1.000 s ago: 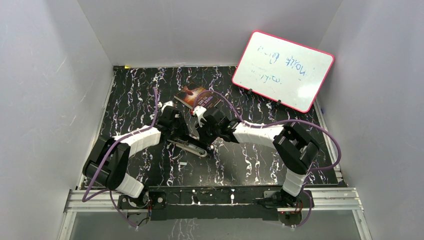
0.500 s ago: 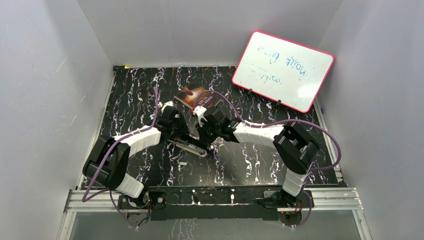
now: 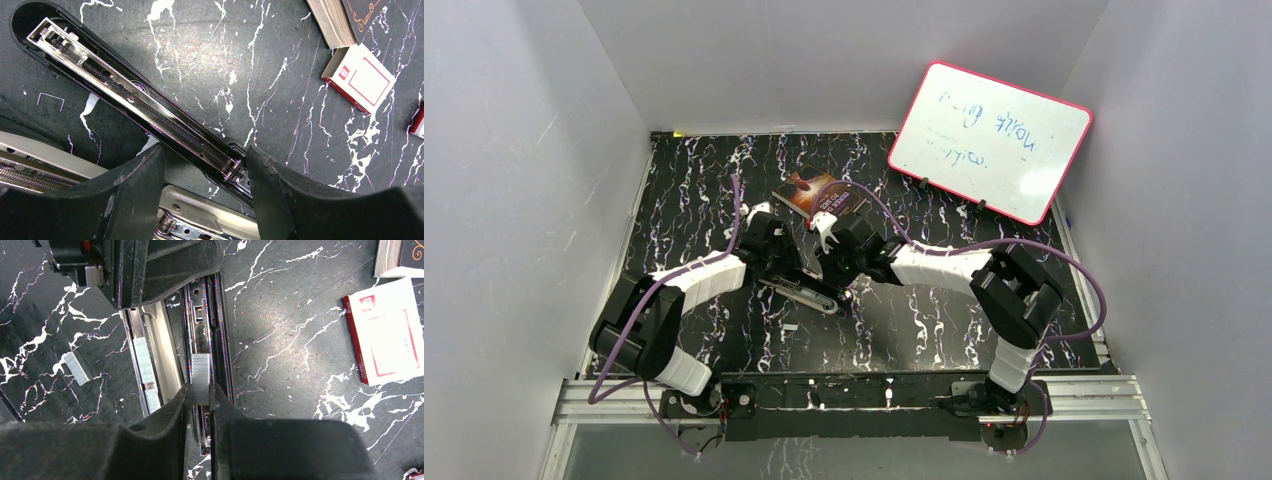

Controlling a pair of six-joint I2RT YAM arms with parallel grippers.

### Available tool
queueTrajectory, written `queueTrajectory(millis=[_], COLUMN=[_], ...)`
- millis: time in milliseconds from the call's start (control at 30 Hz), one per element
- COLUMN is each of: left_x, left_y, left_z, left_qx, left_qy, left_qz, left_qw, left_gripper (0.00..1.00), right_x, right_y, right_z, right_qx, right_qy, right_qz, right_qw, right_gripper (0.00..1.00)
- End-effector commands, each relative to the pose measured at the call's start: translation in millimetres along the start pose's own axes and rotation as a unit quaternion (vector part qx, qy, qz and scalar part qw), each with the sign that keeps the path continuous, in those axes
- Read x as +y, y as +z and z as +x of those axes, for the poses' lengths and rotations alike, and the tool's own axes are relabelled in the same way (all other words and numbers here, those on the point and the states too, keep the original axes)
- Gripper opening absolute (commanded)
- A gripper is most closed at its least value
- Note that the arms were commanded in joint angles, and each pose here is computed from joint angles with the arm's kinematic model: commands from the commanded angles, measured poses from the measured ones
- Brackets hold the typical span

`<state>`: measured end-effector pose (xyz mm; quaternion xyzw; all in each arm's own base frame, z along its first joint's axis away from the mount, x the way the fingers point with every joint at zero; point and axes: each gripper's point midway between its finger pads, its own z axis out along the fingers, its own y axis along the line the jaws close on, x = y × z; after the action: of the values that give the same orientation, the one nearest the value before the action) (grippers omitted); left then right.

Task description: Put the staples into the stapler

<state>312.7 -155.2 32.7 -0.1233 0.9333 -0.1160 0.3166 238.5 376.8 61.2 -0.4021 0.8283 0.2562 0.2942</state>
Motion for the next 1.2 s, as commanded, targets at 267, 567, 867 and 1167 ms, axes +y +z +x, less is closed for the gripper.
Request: queueTrajectory(millis=[267,567,867,1167], left_x=[10.7,10.2,11.0,13.2], left_y=[-6.1,-5.5,-5.8,-7.2], left_z=[9.3,9.8,10.0,10.8], left_qx=[0.017,0.017,0.016,0.016], left_qy=[0.016,0.015,0.017,0.014], left_qz=[-0.022,-0.022,-0.024,-0.027], left_qw=[0.999,1.0,0.999,0.999], left_gripper=[0.58,0.58,0.58,0.57], right_x=[8.1,12.8,12.7,11.7], right_y=[-12.6,-20.3,-25.6,-17.2], right_z=[-1.1,-10.2,-24.5,-18.6], right_qx=[0.004,-0.013,-0.039,-0.024], right_qy=[0.001,0.002,0.007,0.025], right_qz=[-0.015,-0.025,-0.024,-0.023], right_qw=[1.0,1.0,0.999,0.999], right_gripper=[0.0,0.0,0.0,0.0])
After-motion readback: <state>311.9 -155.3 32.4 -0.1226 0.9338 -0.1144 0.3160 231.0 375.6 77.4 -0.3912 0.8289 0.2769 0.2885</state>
